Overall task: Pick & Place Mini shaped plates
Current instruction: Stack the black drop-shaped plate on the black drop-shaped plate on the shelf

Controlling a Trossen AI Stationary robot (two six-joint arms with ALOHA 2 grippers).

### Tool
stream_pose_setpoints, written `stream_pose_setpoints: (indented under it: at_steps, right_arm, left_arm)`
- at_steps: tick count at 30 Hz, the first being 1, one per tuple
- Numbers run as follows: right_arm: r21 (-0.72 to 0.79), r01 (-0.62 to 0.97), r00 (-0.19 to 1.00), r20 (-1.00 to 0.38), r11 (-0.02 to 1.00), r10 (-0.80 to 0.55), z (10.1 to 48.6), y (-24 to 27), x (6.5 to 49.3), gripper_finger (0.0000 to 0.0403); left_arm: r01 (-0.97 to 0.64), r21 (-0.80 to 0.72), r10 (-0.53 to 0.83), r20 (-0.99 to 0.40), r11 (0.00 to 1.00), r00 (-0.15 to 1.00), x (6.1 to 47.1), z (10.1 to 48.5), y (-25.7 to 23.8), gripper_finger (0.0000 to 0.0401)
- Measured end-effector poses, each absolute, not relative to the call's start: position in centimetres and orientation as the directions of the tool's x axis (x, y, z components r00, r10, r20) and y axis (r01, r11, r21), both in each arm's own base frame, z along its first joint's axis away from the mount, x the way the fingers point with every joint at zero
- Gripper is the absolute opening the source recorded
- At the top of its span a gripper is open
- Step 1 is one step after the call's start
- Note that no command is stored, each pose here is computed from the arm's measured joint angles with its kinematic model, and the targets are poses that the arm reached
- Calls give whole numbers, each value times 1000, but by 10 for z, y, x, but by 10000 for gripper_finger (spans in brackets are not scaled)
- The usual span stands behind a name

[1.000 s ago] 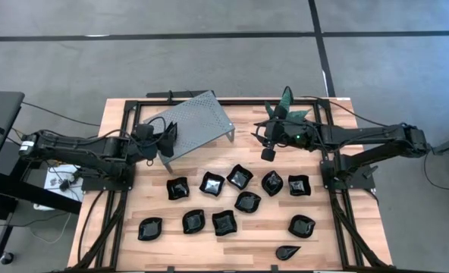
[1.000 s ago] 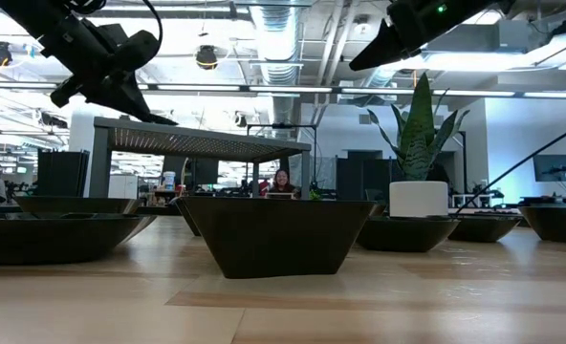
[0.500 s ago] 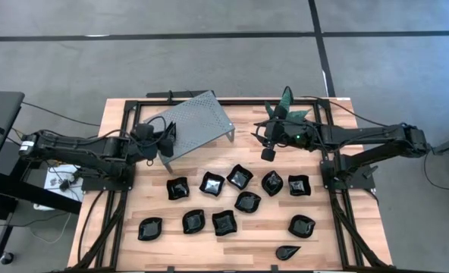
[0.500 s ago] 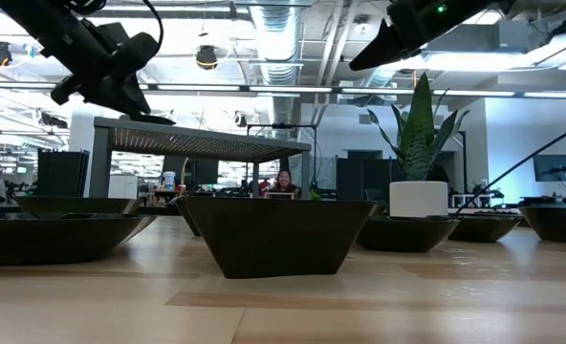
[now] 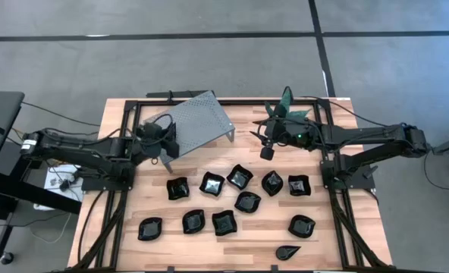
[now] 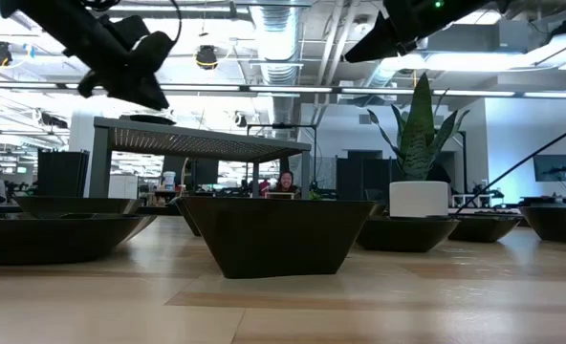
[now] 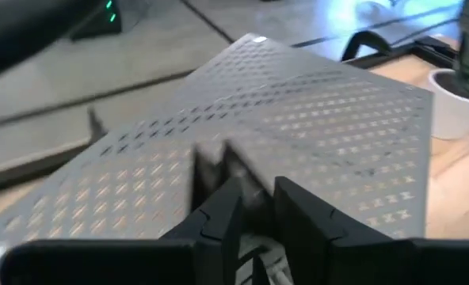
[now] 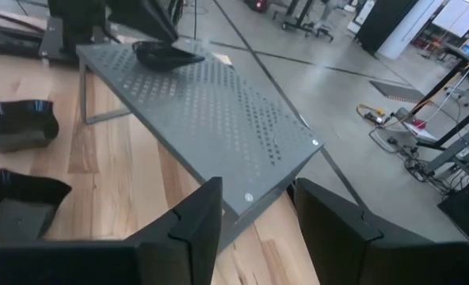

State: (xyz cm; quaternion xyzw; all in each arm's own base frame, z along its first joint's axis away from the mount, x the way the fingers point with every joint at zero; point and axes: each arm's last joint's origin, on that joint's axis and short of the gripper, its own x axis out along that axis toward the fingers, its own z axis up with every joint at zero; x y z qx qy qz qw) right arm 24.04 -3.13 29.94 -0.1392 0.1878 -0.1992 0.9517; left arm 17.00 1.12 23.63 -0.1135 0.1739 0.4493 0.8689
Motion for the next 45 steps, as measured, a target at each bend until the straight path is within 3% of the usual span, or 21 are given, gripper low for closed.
stream_pose_setpoints:
  at_steps: [4, 8, 12, 22, 39, 45]
  right_arm:
    - [-337, 331, 854, -290, 881, -432, 301, -31, 241, 153]
    - [-337, 332, 855, -287, 881, -432, 301, -31, 241, 155]
    - [-337, 332, 855, -286, 881, -432, 301, -31, 241, 155]
    - [-337, 332, 855, -287, 881, -432, 301, -31, 241, 155]
    - [-336, 332, 854, -290, 882, -432, 301, -31, 241, 152]
    - [-329, 333, 853, -295, 884, -431, 300, -31, 241, 149]
  left_arm:
    - [-793, 7, 714, -438, 609, 546, 184, 228, 13, 37]
    - [-814, 45, 735, -461, 578, 497, 190, 219, 18, 8]
    - [-842, 32, 770, -423, 539, 477, 190, 221, 19, 7]
    - [-833, -55, 767, -359, 551, 531, 179, 238, 15, 7]
    - [-834, -8, 773, -372, 552, 514, 179, 236, 15, 5]
    - [-808, -32, 748, -358, 588, 559, 173, 242, 9, 5]
